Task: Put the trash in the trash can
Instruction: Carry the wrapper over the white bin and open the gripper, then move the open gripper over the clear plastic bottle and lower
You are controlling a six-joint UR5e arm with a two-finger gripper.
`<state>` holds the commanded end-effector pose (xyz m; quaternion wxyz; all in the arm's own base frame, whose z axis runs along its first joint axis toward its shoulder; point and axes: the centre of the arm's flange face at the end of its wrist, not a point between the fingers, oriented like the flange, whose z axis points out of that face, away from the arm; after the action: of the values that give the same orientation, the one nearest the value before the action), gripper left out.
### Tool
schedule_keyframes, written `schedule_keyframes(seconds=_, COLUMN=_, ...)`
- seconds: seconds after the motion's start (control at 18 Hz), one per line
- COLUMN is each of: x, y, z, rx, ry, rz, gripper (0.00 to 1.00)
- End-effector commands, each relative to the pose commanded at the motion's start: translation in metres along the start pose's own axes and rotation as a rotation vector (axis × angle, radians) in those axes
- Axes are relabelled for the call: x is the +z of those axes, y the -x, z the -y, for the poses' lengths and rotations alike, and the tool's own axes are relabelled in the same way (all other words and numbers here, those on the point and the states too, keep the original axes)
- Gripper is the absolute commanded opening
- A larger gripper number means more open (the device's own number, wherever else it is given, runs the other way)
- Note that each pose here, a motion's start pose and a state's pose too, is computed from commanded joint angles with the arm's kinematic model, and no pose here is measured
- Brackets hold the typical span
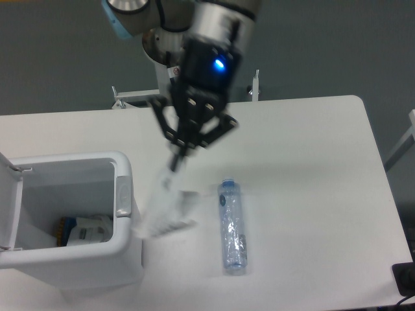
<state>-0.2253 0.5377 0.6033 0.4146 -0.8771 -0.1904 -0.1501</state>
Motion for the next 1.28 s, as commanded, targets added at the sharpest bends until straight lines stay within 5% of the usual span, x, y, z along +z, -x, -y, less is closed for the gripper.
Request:
schedule_keyframes(seconds=0.28, x=0.056, y=-0.02, z=-0.026, rx=0.026, ry=0.095, rz=-0.058, gripper=0.0)
schedule_keyframes(seconds=0.39, x=0.056, y=-0.021, z=-0.029, rx=0.039, ry=0.097, rz=-0.06, gripper=0.13)
schedule_keyframes(seconds=0.5, x=0.056, y=-0.017, z=-0.031, rx=0.047, ry=0.101, rz=-0.032, gripper=0.81)
schedule_keyframes(seconds=0.61, x=0.054, y=-0.014, z=-0.032, rx=0.05, ry=0.107, rz=0.025, gripper=1.0)
schedule_keyframes(seconds=0.94, x=0.042, y=0.005, z=-0.019, rx=0.021, ry=0.082, rz=0.061, gripper=1.0)
schedule_keyframes(seconds=1.28, x=0.008, y=0.167, z=-0.011, rx=-0.175, ry=0.042, rz=0.217, gripper=1.0)
